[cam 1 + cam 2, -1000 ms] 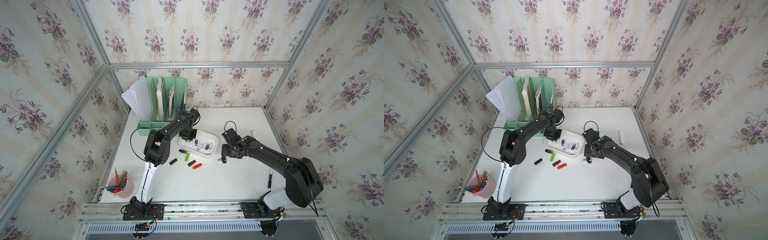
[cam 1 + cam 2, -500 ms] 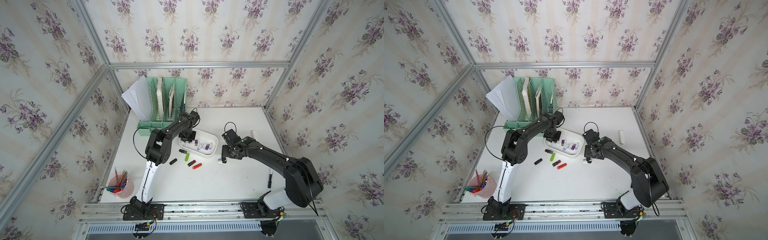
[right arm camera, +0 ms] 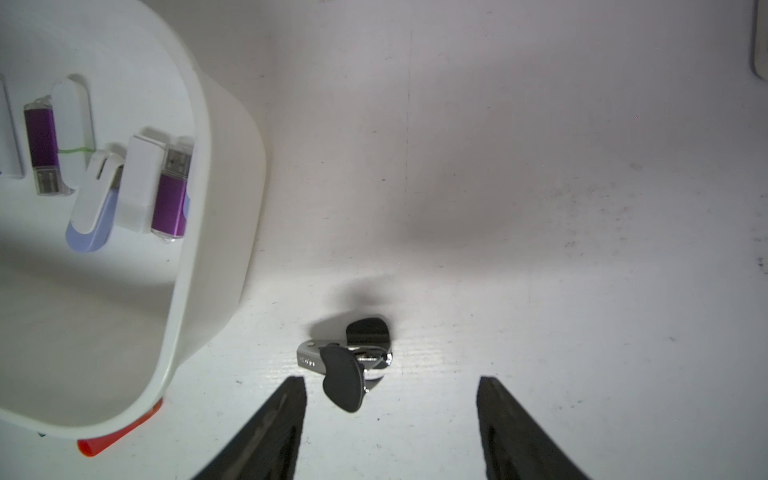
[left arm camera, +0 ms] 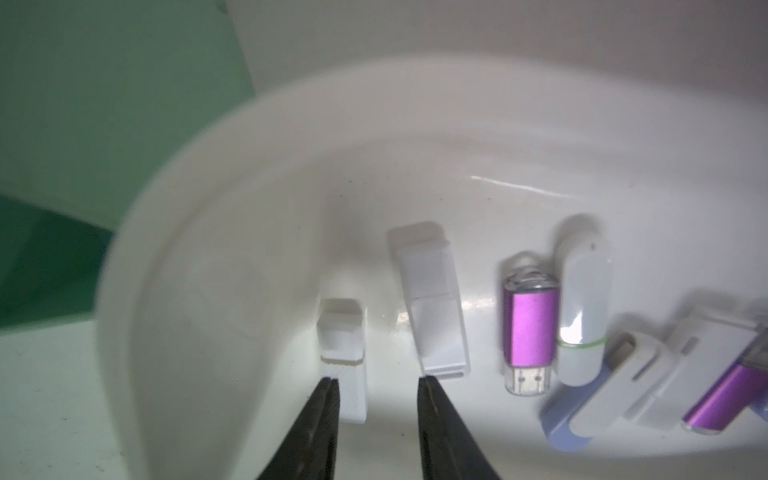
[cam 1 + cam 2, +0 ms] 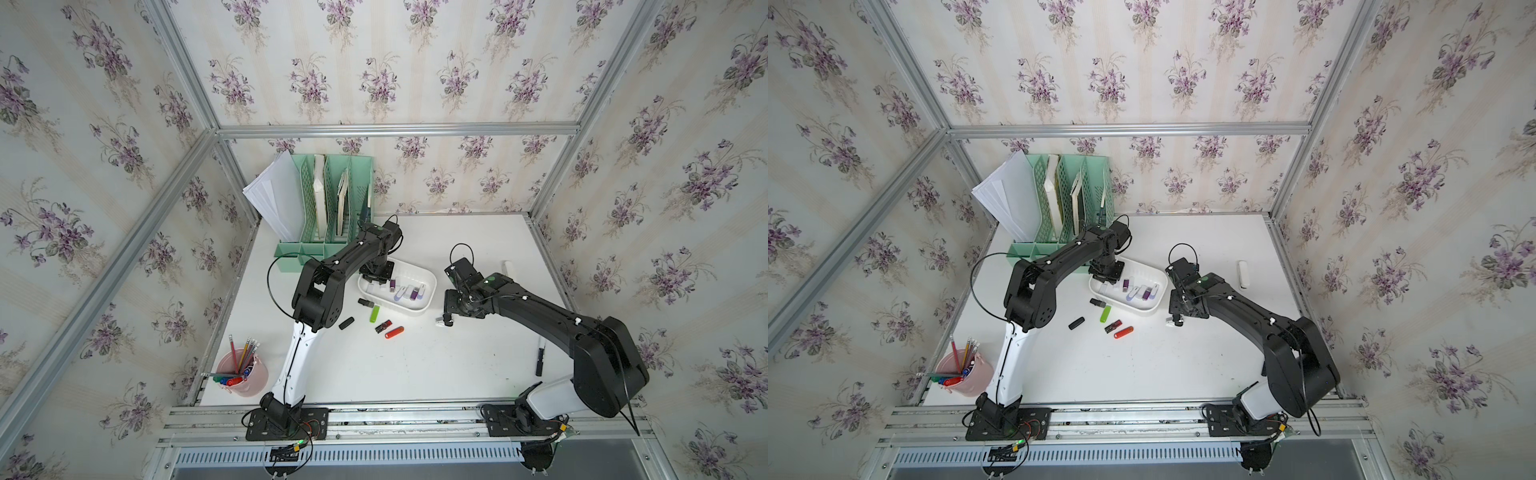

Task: Put the usb flash drive into the storage box
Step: Place the USB flash in the storage box, then adjust the storage box at the center of the board.

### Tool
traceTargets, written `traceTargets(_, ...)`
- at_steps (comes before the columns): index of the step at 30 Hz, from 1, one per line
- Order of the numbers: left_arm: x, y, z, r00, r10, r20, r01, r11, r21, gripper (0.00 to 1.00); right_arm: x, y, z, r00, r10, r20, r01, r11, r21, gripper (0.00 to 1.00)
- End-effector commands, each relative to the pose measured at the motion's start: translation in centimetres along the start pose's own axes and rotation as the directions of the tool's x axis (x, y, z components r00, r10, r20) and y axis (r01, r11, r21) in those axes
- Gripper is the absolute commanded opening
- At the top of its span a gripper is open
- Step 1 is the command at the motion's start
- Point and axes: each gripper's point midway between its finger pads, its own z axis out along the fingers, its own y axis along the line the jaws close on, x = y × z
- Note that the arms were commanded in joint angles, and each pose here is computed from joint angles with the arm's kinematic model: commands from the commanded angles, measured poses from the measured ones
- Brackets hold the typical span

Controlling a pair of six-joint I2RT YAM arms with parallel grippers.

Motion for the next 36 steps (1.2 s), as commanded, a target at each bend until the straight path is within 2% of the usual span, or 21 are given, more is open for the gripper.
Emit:
traceTargets(1,0.3,-0.2,0.6,1.0,0.02,-0.017,-0.021,1.0,-0.012,0.37,0.0,-0.2,-0.1,1.0,0.004,0.004,-0.004,1.0,0.009,0.7)
traceTargets(15,0.9,-5.2,0.5,0.997,0.071,-0.009,-0.071,0.997,0.043,0.38,0.2,-0.5,-0.1,1.0,0.005,0.003,-0.005,1.0,0.017,0.7)
traceTargets(23,1.2,-6.2,0.1,0.997,0.075,-0.007,-0.074,0.996,0.051,0.38,0.2,-0.7,-0.4,1.0,0.004,0.011,-0.004,1.0,0.018,0.7)
traceTargets(27,0.9,-5.3,-2.5,0.998,0.061,0.033,-0.063,0.997,0.045,0.42,-0.1,-0.4,-0.9,1.0,0.008,0.028,-0.008,1.0,0.003,0.7)
traceTargets(31,1.5,-2.7,-6.4,0.996,0.033,0.082,-0.036,0.999,0.039,0.49,-0.1,0.1,-1.5,0.999,0.009,0.038,-0.008,1.0,-0.016,0.7)
traceTargets(36,5.0,1.2,-9.1,0.993,-0.014,0.121,0.004,0.996,0.086,0.65,0.5,0.7,-1.8,0.999,-0.003,0.035,0.004,1.0,-0.022,0.71)
